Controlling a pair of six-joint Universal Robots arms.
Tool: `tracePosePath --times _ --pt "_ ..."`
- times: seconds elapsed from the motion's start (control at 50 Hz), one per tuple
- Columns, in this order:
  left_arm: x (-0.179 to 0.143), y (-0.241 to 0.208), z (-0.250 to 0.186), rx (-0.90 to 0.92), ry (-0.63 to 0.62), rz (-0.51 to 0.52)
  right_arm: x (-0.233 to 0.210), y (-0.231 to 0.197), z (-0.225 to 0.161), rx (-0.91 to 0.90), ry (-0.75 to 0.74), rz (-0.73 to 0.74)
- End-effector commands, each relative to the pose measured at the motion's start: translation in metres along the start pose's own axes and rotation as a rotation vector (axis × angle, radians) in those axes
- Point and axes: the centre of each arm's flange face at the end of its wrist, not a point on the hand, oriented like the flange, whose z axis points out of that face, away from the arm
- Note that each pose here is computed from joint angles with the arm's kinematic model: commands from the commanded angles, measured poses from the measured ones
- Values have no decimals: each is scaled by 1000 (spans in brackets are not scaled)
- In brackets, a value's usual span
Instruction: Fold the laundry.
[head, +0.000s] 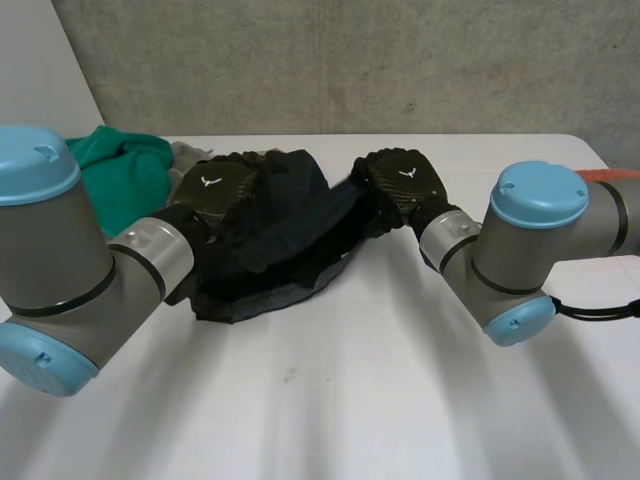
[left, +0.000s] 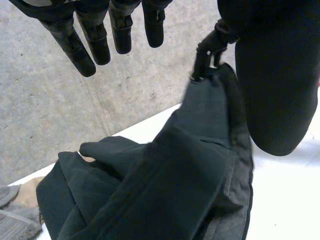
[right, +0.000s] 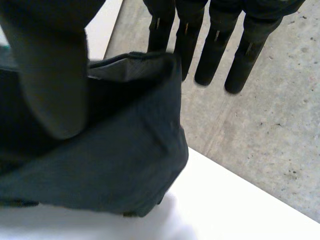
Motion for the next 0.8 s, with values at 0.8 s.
tracePosePath --times 0.8 --pt "-91 -28 59 21 -99 180 -32 -20 -47 -236 -145 120"
